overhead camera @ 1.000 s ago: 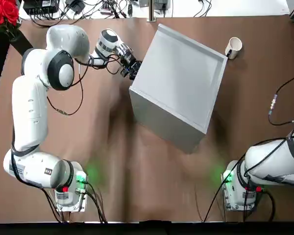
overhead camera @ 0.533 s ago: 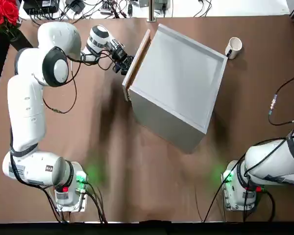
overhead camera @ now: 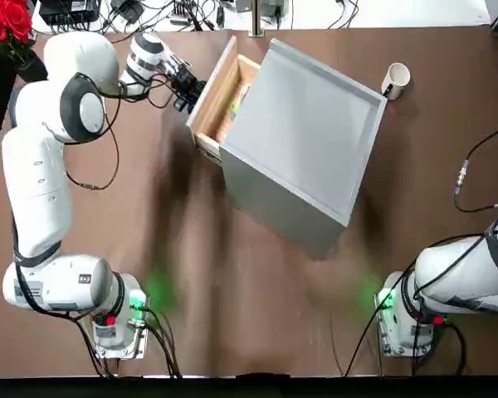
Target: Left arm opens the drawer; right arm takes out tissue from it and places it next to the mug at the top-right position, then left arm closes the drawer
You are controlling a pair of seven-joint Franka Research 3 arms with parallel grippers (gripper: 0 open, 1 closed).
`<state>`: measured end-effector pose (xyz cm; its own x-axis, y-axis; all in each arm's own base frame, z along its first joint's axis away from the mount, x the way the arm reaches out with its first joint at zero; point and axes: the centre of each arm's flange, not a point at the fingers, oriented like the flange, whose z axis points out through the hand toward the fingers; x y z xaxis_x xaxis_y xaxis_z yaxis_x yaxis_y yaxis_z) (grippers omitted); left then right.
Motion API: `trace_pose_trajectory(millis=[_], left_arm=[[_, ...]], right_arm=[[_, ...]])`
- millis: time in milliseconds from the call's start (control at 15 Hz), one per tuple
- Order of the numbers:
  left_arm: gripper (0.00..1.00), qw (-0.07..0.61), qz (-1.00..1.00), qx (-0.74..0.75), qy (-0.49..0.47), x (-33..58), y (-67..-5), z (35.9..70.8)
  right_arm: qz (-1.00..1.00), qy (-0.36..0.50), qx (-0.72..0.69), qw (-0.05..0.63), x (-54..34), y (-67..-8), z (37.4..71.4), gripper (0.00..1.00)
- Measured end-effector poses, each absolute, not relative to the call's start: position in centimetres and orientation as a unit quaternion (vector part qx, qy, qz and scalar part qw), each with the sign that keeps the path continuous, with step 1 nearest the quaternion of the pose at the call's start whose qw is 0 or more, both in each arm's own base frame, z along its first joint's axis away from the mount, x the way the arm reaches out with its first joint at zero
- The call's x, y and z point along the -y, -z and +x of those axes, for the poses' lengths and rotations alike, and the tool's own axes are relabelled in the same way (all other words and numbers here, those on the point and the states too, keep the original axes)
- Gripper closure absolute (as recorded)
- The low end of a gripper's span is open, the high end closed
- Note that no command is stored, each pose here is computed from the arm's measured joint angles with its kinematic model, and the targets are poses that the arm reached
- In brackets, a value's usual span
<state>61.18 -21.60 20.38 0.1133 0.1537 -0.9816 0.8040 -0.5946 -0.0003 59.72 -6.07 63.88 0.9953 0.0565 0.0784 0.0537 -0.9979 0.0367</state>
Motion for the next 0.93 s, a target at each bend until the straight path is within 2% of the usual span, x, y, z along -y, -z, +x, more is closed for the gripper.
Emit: trace_pose_trajectory(millis=[600,933], left_arm=[[0.99,0.306,0.699,-0.375,0.526,13.8,-22.0,64.5],[0.99,0.343,0.698,-0.366,0.512,7.6,-29.0,66.6]], right_arm=[[0.997,-0.041,-0.065,0.014,1.6,-63.9,60.0,0.00],[0.995,-0.041,-0.086,0.011,-1.0,-63.9,60.0,0.00]])
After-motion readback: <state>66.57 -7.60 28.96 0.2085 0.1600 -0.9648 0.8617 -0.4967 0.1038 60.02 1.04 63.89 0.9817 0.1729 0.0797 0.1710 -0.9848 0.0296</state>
